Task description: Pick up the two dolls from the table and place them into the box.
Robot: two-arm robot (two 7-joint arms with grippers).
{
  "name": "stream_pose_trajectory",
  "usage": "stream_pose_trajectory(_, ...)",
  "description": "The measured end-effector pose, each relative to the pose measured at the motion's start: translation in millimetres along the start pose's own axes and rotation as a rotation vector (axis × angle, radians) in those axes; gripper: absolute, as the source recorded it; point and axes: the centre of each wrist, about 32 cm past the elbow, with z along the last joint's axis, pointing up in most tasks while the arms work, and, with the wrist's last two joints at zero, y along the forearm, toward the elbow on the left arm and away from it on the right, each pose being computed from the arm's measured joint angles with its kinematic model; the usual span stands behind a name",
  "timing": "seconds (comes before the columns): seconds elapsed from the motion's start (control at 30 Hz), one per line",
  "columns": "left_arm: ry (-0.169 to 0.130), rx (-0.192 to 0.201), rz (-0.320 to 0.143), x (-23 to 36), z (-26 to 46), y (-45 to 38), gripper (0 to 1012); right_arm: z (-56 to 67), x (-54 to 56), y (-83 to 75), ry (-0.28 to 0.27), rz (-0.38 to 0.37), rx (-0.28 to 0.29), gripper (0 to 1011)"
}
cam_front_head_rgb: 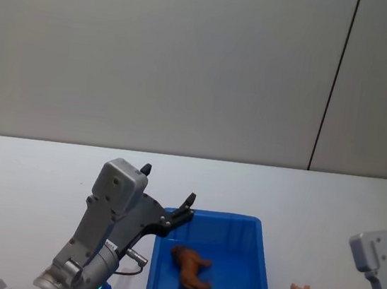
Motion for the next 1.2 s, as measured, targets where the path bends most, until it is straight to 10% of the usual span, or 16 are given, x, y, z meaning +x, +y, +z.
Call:
stream_pose_trajectory(0.53, 0.000, 0.000, 0.000, 0.0, 0.0, 0.0, 1001, -8.1, -2.8, 12.9, 0.004, 0.019, -0.032, 960)
stream_pose_trajectory(1.2, 0.000, 0.000, 0.000, 0.0, 0.0, 0.0, 1001, -10.0, -4.2, 22.2, 0.008, -0.006, -0.086, 386)
